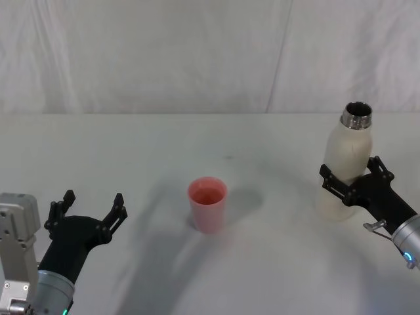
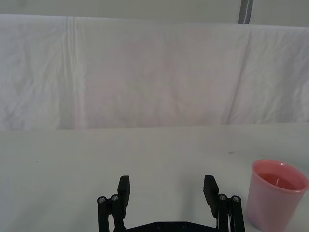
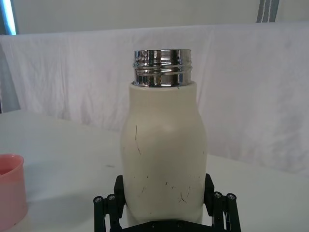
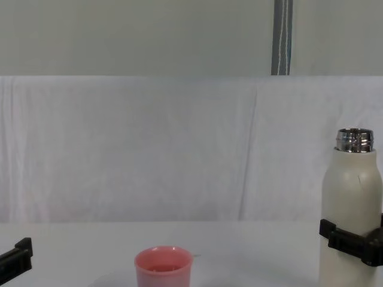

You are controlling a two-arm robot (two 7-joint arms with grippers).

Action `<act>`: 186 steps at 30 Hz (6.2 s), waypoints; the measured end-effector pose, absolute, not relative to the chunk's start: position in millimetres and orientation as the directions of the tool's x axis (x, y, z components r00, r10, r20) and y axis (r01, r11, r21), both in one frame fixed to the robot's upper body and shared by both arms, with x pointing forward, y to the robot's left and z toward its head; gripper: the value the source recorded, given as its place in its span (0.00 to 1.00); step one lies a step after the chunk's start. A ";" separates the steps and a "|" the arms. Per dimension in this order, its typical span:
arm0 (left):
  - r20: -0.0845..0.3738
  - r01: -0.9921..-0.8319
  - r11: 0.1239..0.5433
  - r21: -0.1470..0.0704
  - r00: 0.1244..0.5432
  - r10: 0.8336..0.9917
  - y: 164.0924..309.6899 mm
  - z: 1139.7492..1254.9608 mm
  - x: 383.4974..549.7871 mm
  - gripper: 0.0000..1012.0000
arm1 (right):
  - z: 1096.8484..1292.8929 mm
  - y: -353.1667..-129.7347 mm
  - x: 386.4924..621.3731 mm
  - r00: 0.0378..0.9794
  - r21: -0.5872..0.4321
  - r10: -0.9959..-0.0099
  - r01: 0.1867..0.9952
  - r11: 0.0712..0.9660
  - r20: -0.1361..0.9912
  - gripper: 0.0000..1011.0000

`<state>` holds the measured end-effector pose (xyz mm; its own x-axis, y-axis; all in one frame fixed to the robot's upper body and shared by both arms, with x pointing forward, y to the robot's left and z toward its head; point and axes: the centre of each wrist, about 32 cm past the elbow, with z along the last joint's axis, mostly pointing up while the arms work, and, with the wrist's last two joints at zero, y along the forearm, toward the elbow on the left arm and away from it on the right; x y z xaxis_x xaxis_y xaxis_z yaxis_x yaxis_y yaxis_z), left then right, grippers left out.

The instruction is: Grasp the thermos with one hand and pour water into the cup lid.

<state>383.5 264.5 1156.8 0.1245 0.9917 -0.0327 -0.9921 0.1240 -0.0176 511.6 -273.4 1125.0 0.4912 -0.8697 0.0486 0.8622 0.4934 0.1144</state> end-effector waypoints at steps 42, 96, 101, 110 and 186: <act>-0.033 -0.992 0.124 -0.018 0.125 0.992 264.5 1156.8 383.5 0.99 | 1124.8 -273.6 507.4 0.479 0.136 -0.877 0.867 0.479 0.035 0.99; -0.033 -0.992 0.124 -0.018 0.124 0.992 264.5 1156.8 383.5 0.99 | 1124.4 -278.0 485.9 0.465 0.117 -0.885 0.878 0.465 0.021 0.99; -0.033 -0.992 0.124 -0.018 0.124 0.992 264.5 1156.8 383.5 0.99 | 1124.2 -278.5 482.5 0.466 0.112 -0.884 0.878 0.465 0.020 0.99; -0.033 -0.992 0.124 -0.018 0.125 0.992 264.5 1156.8 383.5 0.99 | 1125.0 -279.9 475.9 0.461 0.109 -0.887 0.881 0.460 0.017 0.99; -0.033 -0.992 0.124 -0.018 0.125 0.992 264.5 1156.8 383.5 0.99 | 1127.0 -228.7 433.6 0.508 0.071 -0.861 0.858 0.509 0.035 0.99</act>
<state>383.5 264.5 1156.8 0.1246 0.9917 -0.0327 -0.9921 0.1240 -0.0176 433.6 -228.7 1127.0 0.5078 -0.8607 0.0355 0.8578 0.5090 0.0709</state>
